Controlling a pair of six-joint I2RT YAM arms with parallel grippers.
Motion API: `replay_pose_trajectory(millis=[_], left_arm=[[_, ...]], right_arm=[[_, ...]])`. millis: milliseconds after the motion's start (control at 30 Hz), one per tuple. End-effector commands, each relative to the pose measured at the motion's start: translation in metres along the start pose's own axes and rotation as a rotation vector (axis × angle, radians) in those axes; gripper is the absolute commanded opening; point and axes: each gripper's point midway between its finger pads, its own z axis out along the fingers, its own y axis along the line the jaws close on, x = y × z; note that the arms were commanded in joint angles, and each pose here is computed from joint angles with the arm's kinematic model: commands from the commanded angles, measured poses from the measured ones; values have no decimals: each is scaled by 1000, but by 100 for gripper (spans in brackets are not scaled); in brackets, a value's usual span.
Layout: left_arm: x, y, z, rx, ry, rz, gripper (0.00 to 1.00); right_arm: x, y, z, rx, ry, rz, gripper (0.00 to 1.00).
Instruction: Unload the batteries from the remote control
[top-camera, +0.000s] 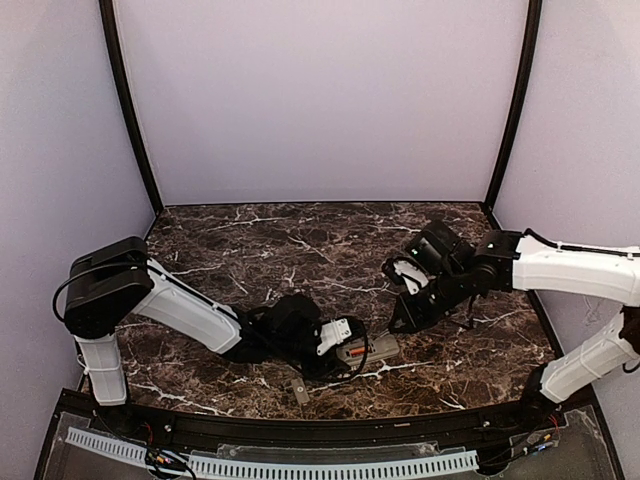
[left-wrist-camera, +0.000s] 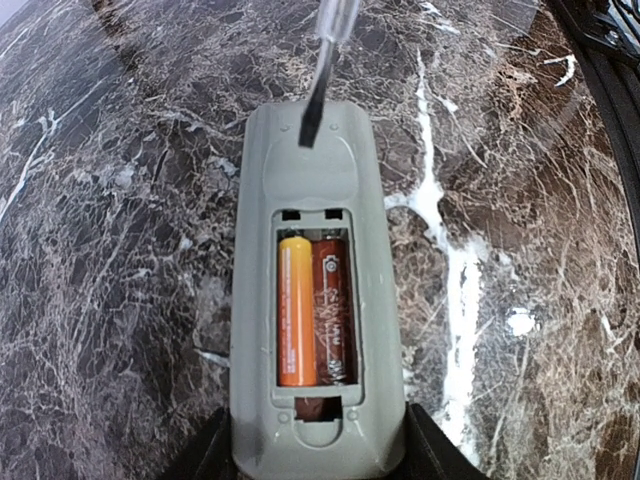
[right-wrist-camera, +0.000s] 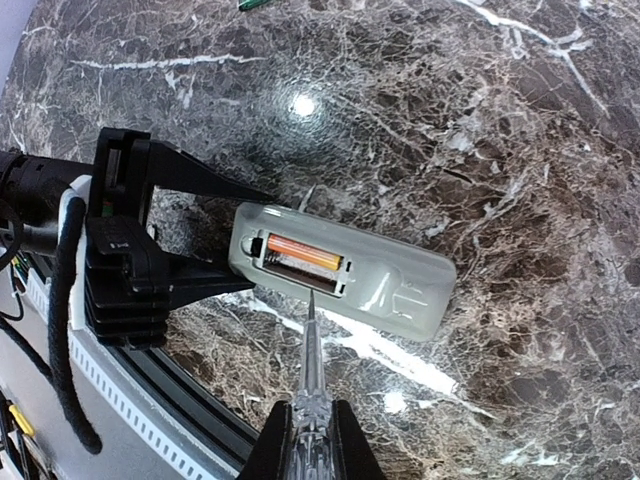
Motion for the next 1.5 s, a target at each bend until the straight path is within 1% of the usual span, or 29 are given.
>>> replay_pose_trajectory(millis=[0, 100, 267, 400, 1333, 1467], left_arm=[[-1, -4, 3, 22, 28, -16, 21], [-1, -4, 4, 24, 36, -13, 18], [-1, -4, 4, 27, 43, -11, 10], [-2, -4, 4, 28, 46, -11, 6], [-1, -6, 4, 41, 60, -13, 1], [-1, -7, 4, 44, 62, -17, 1]], right_arm=[[-2, 14, 5, -4, 27, 2, 0], [0, 11, 11, 28, 54, 12, 0], [1, 4, 16, 79, 85, 28, 0], [2, 0, 21, 99, 101, 21, 0], [-8, -2, 37, 147, 138, 1, 0], [-9, -2, 36, 175, 152, -2, 0]])
